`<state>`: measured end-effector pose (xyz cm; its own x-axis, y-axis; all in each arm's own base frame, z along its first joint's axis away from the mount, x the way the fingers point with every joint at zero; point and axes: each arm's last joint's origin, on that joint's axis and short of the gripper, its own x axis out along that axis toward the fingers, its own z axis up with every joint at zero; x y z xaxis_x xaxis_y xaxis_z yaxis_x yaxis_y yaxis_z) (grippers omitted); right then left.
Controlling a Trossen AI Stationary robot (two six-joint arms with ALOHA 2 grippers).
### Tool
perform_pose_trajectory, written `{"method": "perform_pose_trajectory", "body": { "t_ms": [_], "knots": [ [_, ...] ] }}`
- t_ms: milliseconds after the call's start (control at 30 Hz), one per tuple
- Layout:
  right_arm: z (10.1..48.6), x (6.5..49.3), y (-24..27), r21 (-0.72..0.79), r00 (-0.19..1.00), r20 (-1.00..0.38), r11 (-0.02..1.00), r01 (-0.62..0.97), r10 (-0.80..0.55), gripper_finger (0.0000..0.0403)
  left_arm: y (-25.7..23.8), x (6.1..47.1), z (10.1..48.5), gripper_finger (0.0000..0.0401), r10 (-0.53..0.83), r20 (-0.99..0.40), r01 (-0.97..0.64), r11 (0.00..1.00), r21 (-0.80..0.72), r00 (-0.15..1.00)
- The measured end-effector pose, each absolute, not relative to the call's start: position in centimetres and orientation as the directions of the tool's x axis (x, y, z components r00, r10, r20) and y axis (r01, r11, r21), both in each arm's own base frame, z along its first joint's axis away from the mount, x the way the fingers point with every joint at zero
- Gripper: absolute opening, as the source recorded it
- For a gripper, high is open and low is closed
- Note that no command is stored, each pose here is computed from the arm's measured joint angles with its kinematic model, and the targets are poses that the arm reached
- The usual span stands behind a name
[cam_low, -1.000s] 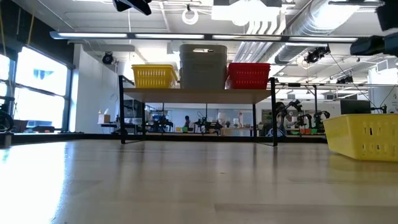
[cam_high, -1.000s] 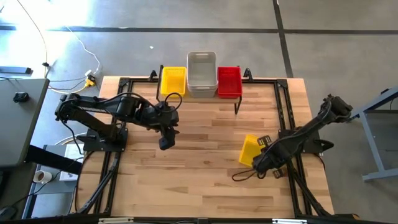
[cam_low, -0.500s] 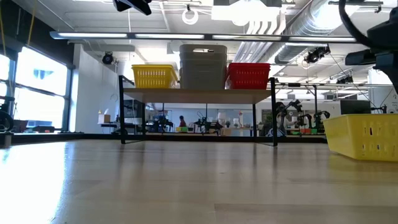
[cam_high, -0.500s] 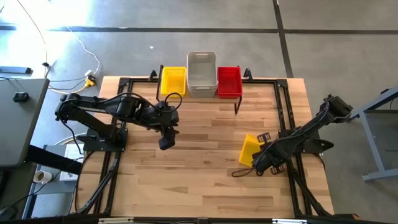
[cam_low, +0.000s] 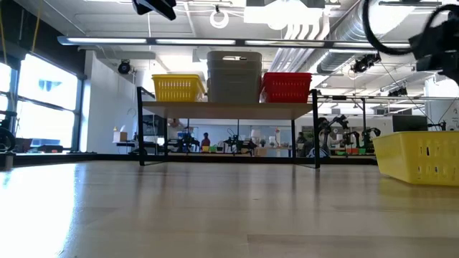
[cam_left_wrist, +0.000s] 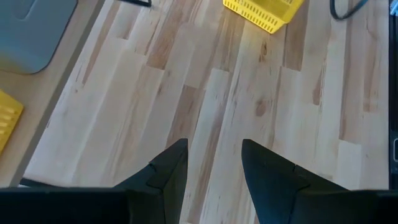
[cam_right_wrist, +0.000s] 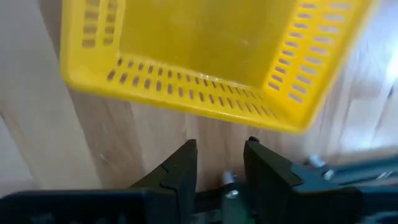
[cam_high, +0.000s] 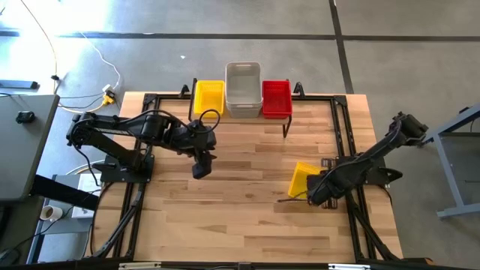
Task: Stack baskets on shelf by color
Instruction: Stack the yellow bin on top of the yellow bins on the shelf
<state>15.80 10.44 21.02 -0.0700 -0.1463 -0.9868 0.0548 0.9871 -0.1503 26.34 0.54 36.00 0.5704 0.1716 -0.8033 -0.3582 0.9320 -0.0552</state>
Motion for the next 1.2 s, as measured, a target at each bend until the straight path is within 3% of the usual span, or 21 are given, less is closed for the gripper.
{"method": "perform_pose_trajectory", "body": {
  "t_ms": [167,300,467,733,1200],
  "knots": [
    [22.5,15.0,9.8,-0.106,0.018,-0.992,0.912,0.396,-0.123,0.0118,0.5,26.3,36.0,0.0142,0.171,-0.803,-0.337,0.941,-0.039,0.570],
    [23.2,14.6,9.4,-0.040,0.080,-0.988,0.722,0.691,-0.130,0.0118,0.5,26.3,36.0,0.0142,0.171,-0.804,-0.338,0.940,-0.039,0.570],
    [23.2,14.6,9.4,0.011,0.077,-0.989,0.466,0.885,-0.124,0.0118,0.5,26.3,36.0,0.0142,0.171,-0.804,-0.331,0.943,-0.034,0.570],
    [22.2,14.6,9.3,0.050,0.086,-0.985,0.229,0.972,-0.150,0.0118,0.5,26.3,36.0,0.0142,0.170,-0.804,-0.318,0.948,-0.026,0.570],
    [16.6,14.0,9.0,0.127,0.131,-0.988,0.052,0.990,-0.085,0.0112,0.5,26.3,36.0,0.0142,0.168,-0.804,-0.293,0.956,-0.008,0.571]
  ]
}}
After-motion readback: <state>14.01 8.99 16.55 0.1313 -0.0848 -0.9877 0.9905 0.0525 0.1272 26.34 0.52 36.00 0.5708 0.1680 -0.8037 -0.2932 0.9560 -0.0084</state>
